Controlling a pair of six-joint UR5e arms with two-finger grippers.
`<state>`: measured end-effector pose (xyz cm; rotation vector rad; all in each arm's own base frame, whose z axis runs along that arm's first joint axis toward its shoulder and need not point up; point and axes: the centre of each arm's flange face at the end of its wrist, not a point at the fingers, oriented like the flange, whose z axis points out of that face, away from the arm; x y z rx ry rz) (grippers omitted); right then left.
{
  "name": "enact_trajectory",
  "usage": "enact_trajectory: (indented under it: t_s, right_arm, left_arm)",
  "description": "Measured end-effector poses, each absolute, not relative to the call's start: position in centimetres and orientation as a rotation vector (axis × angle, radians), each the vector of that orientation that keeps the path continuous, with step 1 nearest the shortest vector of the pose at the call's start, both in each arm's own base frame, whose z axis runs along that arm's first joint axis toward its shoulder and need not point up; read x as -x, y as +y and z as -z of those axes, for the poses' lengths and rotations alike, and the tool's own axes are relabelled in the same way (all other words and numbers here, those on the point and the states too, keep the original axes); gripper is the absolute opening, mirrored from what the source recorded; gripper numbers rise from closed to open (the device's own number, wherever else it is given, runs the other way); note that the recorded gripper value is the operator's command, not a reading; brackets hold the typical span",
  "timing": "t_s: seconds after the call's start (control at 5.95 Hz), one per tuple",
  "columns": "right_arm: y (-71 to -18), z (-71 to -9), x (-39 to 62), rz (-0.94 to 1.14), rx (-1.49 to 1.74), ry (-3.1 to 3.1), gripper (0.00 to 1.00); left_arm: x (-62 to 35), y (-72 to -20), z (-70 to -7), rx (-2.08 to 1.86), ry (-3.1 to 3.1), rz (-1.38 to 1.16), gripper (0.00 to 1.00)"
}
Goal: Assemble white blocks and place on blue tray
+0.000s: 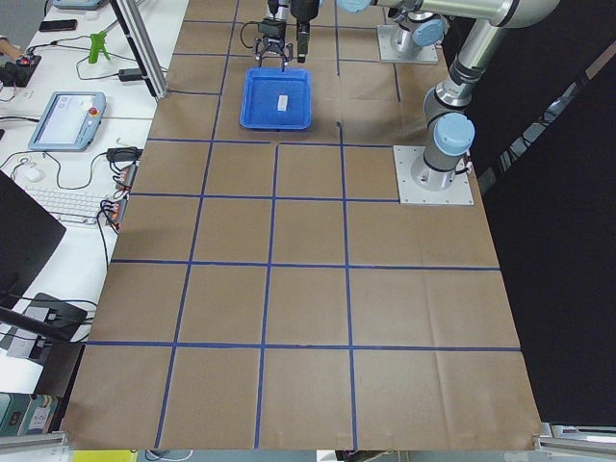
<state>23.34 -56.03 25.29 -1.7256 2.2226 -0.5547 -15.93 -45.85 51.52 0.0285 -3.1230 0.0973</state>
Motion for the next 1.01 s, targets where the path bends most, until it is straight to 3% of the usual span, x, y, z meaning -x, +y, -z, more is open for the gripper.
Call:
enact_trajectory:
  t_s: [0.5,1.01]
  right_arm:
    - [-54.1,-30.1,-18.5,0.326,1.41,2.632,1.0]
    - [-50.4,-35.7,-15.8,0.161,0.704,3.073,1.0]
  left_arm:
    - [15.9,-45.8,-51.5,-0.029,-3.122,-0.098,0.99]
    - [15.9,-45.8,-51.5,-0.03,-3.123,-0.097,0.99]
